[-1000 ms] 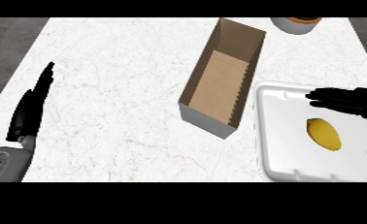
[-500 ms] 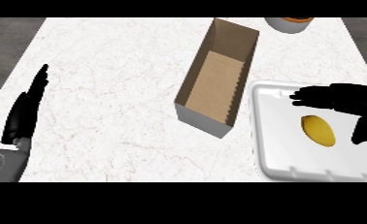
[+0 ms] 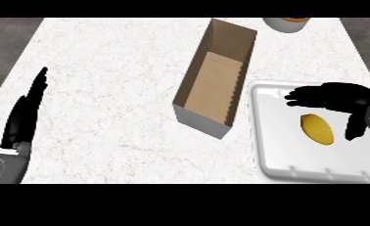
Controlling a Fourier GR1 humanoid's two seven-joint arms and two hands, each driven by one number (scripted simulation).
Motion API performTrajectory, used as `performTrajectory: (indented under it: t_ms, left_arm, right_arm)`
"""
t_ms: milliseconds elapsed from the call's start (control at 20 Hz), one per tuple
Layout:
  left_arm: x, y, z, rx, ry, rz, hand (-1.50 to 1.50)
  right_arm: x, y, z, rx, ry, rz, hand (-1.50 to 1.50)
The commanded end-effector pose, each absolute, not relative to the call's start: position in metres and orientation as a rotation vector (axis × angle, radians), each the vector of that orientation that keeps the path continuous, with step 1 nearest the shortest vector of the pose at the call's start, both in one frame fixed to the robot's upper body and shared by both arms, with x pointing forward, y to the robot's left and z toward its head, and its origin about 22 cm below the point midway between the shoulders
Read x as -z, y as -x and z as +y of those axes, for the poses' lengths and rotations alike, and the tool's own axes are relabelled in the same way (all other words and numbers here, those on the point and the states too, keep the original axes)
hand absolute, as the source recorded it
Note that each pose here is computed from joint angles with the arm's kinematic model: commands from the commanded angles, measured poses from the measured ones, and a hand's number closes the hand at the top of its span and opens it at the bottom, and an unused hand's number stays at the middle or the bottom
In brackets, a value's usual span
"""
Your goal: Pick the lemon from the tray and place it in the cardboard box
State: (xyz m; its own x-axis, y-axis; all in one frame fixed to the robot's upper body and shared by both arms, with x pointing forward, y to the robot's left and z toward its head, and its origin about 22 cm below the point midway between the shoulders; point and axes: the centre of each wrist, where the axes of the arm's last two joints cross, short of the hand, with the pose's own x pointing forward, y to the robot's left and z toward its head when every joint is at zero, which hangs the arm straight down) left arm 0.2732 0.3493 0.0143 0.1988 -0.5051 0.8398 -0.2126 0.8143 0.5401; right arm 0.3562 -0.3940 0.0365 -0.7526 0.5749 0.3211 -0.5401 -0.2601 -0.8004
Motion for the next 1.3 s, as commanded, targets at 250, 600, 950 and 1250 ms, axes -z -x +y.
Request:
performTrajectory:
  t_ms: [250, 600, 950, 1250]
  left_arm:
    - [-0.021, -0.276, 0.353, 0.214, -0.654, -1.357, 0.0]
    - [-0.028, -0.259, 0.352, 0.225, -0.64, -1.38, 0.0]
    - [-0.023, -0.257, 0.355, 0.206, -0.631, -1.365, 0.0]
    - [-0.009, -0.26, 0.357, 0.224, -0.629, -1.369, 0.0]
  right_arm:
    - [-0.032, -0.35, -0.39, -2.072, -0.282, -1.395, -1.5]
    - [-0.036, -0.339, -0.402, -2.094, -0.29, -1.365, -1.5]
    - [-0.002, -0.333, -0.371, -2.162, -0.154, -1.278, -1.5]
    - [0.016, -0.334, -0.377, -2.12, -0.1, -1.284, 1.5]
